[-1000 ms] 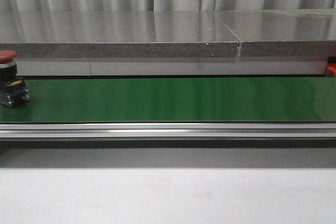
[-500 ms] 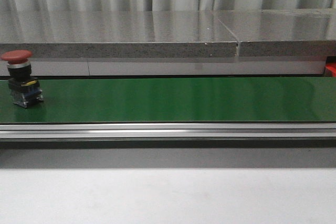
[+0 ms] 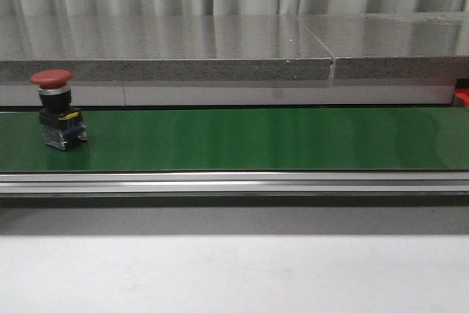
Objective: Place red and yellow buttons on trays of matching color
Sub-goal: 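Reach the left gripper to a yellow push-button and grasp it, then carry the yellow button with the left gripper onto the belt, release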
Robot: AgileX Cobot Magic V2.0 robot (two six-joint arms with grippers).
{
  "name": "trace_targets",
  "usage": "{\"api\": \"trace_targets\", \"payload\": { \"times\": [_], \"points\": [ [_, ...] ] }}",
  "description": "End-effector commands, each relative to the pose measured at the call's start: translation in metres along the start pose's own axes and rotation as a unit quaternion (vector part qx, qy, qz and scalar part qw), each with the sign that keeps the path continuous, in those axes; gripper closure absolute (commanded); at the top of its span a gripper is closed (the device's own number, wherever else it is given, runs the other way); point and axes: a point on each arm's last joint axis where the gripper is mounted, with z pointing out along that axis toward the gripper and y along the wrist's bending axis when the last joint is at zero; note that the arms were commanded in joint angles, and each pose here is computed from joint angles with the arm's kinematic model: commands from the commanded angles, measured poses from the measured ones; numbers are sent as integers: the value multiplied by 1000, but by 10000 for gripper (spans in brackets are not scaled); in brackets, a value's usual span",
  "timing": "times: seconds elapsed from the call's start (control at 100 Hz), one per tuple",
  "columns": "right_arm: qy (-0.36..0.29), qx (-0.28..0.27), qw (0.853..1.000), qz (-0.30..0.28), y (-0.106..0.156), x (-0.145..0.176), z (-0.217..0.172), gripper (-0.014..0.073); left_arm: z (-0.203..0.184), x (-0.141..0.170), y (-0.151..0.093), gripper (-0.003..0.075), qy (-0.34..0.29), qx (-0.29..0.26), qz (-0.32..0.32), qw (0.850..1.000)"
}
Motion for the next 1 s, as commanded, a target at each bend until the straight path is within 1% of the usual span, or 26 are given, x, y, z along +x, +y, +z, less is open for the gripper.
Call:
{"api": "trace_targets", "payload": {
  "times": [0.0, 0.1, 0.14, 0.19, 0.26, 0.29, 0.31, 0.36, 0.38, 0.43, 0.45, 0.5, 0.54, 0.67, 0.84, 0.91, 0.99],
  "points": [
    [-52, -1, 999, -2, 0, -11, -2, 714, -9, -12, -4, 48, -30, 13, -10, 999],
    [-52, -1, 999, -2, 0, -11, -2, 714, -4, -10, -4, 52, -23, 13, -12, 1000],
    [-52, -1, 999, -2, 0, -11, -2, 714, -4, -10, -4, 72, -22, 13, -12, 1000],
    [-52, -1, 999, -2, 0, -11, -2, 714, -3, -10, -4, 116, -21, 13, -13, 1000],
    [-52, -1, 999, -2, 0, -11, -2, 714, -3, -10, -4, 219, -21, 13, -13, 1000],
    [-52, -1, 999, -2, 0, -11, -2, 714, -3, -10, -4, 283, -21, 13, -13, 1000],
    [-52, -1, 999, -2, 0, -11, -2, 714, -3, -10, -4, 311, -21, 13, -13, 1000],
    [-52, -1, 999, -2, 0, -11, -2, 714, -3, -10, -4, 422, -21, 13, -13, 1000],
    [-52, -1, 999, -2, 0, -11, -2, 714, -3, -10, -4, 450, -21, 13, -13, 1000],
    [-52, -1, 999, -2, 0, -11, -2, 714, -3, -10, -4, 559, -20, 13, -13, 1000],
    [-52, -1, 999, -2, 0, -11, -2, 714, -3, -10, -4, 584, -20, 14, -15, 1000],
    [-52, -1, 999, -2, 0, -11, -2, 714, -4, -10, -4, 680, -20, 14, -17, 1000],
    [-52, -1, 999, -2, 0, -11, -2, 714, -7, -10, -4, 734, -22, 17, -21, 999],
    [-52, -1, 999, -2, 0, -11, -2, 714, -23, -12, -5, 739, -39, 23, -22, 999],
    [-52, -1, 999, -2, 0, -11, -2, 714, -67, -14, -11, 739, -94, 50, -12, 994],
    [-52, -1, 999, -2, 0, -11, -2, 714, -90, -14, -17, 739, -119, 62, 11, 991],
    [-52, -1, 999, -2, 0, -11, -2, 714, -117, -14, -28, 739, -146, 79, 57, 984]
  ]
}}
